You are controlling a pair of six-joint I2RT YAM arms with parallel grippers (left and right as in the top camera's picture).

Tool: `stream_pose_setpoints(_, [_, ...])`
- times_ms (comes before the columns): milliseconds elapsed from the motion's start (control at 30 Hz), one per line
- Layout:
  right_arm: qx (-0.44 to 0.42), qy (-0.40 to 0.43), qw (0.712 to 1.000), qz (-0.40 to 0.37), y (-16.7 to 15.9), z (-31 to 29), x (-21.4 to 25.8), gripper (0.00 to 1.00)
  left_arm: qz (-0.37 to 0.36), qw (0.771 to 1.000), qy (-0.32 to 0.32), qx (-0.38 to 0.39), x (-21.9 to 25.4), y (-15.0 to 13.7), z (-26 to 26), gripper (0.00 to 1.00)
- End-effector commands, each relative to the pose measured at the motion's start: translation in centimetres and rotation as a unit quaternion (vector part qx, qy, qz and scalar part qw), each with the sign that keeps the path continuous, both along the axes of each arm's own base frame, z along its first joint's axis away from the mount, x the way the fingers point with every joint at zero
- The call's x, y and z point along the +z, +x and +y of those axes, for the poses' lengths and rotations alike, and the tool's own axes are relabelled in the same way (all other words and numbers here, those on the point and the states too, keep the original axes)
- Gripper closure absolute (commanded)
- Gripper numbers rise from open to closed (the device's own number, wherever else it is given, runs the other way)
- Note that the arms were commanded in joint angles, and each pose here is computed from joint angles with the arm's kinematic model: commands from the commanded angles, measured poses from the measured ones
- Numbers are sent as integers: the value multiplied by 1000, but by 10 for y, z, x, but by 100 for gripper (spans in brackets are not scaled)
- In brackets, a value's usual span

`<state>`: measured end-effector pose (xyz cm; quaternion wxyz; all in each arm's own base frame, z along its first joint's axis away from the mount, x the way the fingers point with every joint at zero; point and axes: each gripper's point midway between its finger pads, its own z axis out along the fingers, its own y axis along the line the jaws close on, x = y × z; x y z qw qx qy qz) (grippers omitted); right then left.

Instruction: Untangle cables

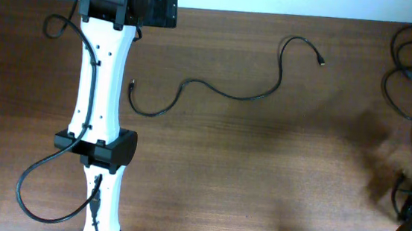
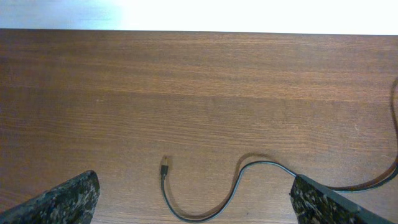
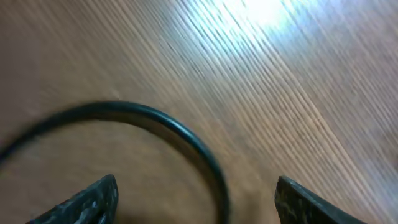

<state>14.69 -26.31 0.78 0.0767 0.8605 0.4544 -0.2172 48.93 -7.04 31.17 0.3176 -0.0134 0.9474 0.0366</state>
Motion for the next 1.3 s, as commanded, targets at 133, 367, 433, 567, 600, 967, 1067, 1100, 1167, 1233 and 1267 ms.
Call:
stream_pose_setpoints(133, [50, 33, 998, 13, -19, 26, -38, 21, 1, 1000, 1, -8, 1, -2, -2, 1])
stream_pose_setpoints(367, [168, 34, 985, 12, -7, 19, -50, 96, 2, 1000, 1, -8, 1, -2, -2, 1])
stream_pose_setpoints(433, [218, 48, 975, 8, 1, 20, -51, 96, 2, 1000, 1, -8, 1, -2, -1, 1])
stream_pose_setpoints(567, [285, 47, 957, -16, 26, 20, -41, 96, 1, 1000, 1, -8, 1, -2, -2, 1])
stream_pose_setpoints(600, [306, 34, 951, -18, 35, 18, -32, 96, 1, 1000, 1, -8, 1, -1, -2, 1])
stream_pose_setpoints(967, [508, -220, 826, -102, 179, 17, 176, 96, 0, 1000, 0, -8, 1, -1, -2, 1])
stream_pose_setpoints(1067, [582, -270, 763, -76, 210, 28, 217, 96, 1, 1000, -1, -9, 1, -1, -3, 1])
stream_pose_setpoints(1100, [585, -289, 754, -77, 216, 27, 225, 96, 1, 1000, -3, -11, 1, -1, -4, 1])
stream_pose_setpoints(1167, [572, -322, 750, -86, 225, 14, 235, 96, 2, 1000, -8, -14, 1, -2, -6, 1])
stream_pose_setpoints(1233, [579, -338, 739, -67, 231, 2, 235, 96, 3, 1000, -8, -15, 0, -2, -6, 1])
stream_pose_setpoints(1267, [587, -344, 732, -43, 233, -6, 231, 96, 3, 1000, -8, -15, 0, -2, -6, 1])
